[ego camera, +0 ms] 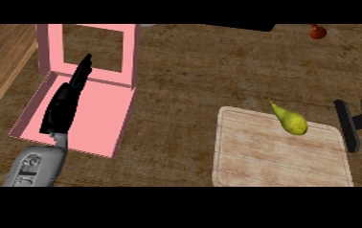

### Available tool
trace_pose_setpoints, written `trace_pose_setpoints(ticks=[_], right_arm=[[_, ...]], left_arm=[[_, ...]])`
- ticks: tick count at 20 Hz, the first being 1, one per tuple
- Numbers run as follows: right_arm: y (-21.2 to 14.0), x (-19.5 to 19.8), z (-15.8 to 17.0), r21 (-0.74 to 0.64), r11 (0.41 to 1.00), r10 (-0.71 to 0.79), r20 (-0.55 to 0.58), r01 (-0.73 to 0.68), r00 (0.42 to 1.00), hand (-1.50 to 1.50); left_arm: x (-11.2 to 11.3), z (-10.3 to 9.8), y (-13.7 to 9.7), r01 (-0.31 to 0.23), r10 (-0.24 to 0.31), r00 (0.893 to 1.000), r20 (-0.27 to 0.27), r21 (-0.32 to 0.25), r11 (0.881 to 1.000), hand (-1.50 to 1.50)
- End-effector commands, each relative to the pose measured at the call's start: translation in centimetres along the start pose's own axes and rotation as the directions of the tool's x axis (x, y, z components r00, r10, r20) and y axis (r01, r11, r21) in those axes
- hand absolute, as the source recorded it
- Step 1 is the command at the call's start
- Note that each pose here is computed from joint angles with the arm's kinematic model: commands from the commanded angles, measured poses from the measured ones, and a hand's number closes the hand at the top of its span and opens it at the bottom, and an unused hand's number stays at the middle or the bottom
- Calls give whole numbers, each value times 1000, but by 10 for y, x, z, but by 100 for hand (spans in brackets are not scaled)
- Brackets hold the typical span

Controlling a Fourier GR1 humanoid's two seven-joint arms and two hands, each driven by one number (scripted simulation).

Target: Pick the bell pepper from the cutting board and place it in the tiered basket

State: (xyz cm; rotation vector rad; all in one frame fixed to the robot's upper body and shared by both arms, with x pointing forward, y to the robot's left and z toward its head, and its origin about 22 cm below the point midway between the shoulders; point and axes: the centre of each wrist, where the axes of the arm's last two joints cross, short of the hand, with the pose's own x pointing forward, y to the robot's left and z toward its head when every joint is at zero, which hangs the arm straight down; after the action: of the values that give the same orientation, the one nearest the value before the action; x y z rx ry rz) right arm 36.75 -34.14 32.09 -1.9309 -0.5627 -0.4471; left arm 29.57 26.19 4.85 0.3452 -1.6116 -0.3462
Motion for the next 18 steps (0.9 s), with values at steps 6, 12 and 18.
trace_pose_setpoints(ticks=[6,12,18], right_arm=[[-31,62,-24,33,989,145,-181,-142,973,150],[-19,66,-46,3,954,295,-171,-299,940,150],[-20,61,-75,-25,854,501,-236,-520,833,150]], left_arm=[[-5,-3,-7,-7,7,1000,-16,9,1000,0],[-10,-6,8,-17,19,999,-39,43,999,0],[-13,4,12,0,2,999,-43,51,999,0]])
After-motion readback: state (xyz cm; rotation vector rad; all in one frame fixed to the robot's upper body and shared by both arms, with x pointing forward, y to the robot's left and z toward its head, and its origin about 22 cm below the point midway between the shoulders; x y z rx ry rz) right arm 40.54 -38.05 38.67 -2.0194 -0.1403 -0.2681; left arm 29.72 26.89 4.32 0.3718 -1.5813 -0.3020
